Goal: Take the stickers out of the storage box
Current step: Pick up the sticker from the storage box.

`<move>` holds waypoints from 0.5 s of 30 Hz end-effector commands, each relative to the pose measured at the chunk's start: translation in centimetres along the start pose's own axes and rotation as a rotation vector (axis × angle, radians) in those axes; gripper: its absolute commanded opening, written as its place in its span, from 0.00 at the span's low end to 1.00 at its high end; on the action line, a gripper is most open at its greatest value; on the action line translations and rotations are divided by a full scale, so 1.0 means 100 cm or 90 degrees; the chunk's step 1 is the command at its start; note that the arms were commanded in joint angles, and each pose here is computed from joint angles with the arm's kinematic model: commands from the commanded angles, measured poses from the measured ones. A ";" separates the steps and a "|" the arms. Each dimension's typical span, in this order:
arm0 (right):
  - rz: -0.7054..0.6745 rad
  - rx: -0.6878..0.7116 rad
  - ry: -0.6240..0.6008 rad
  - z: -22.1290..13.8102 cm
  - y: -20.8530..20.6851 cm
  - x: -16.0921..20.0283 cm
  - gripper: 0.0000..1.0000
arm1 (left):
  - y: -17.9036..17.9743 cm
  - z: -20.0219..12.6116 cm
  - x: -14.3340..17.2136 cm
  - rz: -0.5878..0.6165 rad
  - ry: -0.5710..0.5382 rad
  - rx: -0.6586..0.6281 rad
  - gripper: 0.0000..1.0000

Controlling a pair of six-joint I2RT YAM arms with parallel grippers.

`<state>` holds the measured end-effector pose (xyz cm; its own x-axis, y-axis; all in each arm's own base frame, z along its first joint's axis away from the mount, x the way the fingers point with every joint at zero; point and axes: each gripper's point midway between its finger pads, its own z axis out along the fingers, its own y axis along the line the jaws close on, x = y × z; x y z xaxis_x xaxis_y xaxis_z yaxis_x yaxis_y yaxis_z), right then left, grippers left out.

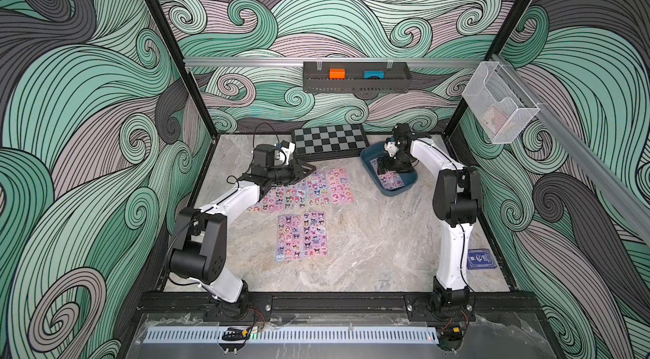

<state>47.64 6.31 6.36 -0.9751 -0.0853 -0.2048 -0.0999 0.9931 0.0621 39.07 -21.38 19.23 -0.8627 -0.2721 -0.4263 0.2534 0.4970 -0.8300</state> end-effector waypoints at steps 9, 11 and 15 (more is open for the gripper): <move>-0.027 0.005 0.043 0.026 -0.005 -0.008 0.98 | -0.006 0.004 -0.002 0.011 0.011 0.023 0.39; -0.029 0.009 0.048 0.032 -0.005 -0.009 0.99 | -0.006 0.006 -0.002 0.008 0.013 0.026 0.39; -0.038 0.020 0.056 0.043 -0.003 -0.010 0.99 | -0.006 0.007 -0.001 0.006 0.017 0.031 0.39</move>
<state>49.38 6.18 2.62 -0.9824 -0.1314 -0.1325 -0.1367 0.9901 0.0320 38.99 -21.64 18.62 -0.8762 -0.2606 -0.4055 0.2446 0.4845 -0.8399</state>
